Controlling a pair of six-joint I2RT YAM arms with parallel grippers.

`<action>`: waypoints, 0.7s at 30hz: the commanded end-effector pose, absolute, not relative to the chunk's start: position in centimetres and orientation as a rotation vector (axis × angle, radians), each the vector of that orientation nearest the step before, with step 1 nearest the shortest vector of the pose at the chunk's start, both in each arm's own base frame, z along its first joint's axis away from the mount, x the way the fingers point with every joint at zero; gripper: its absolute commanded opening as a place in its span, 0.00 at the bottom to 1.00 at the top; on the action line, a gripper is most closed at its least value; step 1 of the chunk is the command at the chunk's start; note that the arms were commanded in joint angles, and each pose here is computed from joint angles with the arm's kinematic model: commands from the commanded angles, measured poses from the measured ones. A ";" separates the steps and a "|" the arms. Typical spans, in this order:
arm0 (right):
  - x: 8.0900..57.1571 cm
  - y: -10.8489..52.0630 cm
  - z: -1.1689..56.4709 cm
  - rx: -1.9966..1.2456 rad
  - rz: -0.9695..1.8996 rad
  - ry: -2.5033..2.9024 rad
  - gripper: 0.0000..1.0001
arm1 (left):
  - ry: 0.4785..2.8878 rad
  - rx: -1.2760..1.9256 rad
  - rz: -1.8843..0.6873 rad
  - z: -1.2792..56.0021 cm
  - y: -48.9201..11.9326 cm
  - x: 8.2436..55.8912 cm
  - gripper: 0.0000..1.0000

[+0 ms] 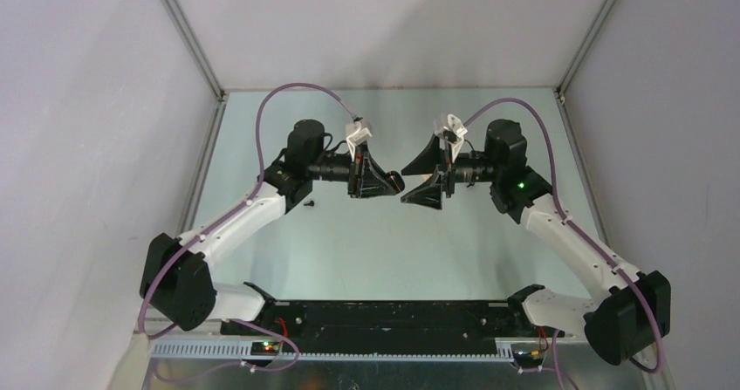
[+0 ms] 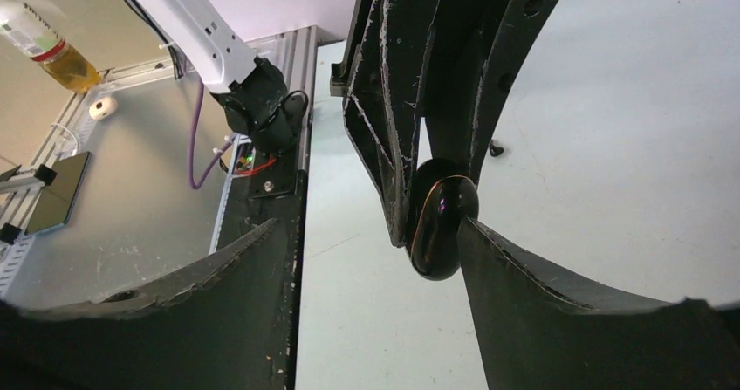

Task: Insert the wireless bluetooth earbuds into the charging case
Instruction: Pass from the left arm to the right

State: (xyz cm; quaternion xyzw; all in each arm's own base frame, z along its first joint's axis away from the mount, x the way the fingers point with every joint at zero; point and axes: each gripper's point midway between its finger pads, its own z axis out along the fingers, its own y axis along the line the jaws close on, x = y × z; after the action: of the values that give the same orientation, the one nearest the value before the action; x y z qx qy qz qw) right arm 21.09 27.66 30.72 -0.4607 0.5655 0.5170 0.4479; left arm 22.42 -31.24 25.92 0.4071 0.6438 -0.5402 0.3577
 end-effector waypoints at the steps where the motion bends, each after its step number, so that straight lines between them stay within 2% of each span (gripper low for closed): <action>1: 20.9 28.2 30.6 -1.195 1.268 1.341 0.76 | 1.588 1.066 -1.429 27.3 -31.3 21.8 0.12; 5: 21.1 28.3 30.3 -1.191 1.256 1.346 0.75 | 1.577 1.086 -1.445 27.2 -31.4 21.4 0.12; 12: 21.4 28.5 29.8 -1.183 1.272 1.362 0.69 | 1.557 1.144 -1.460 26.9 -31.7 20.3 0.12; 21: 21.3 28.7 29.7 -1.182 1.310 1.368 0.49 | 1.549 1.198 -1.437 26.5 -31.8 19.8 0.11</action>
State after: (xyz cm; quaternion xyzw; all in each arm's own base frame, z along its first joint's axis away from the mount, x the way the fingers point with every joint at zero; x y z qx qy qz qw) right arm 21.62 28.48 29.06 -0.4659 0.5700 0.5207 0.4323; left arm 20.42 -31.76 25.30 0.4348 0.6251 -0.5552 0.3345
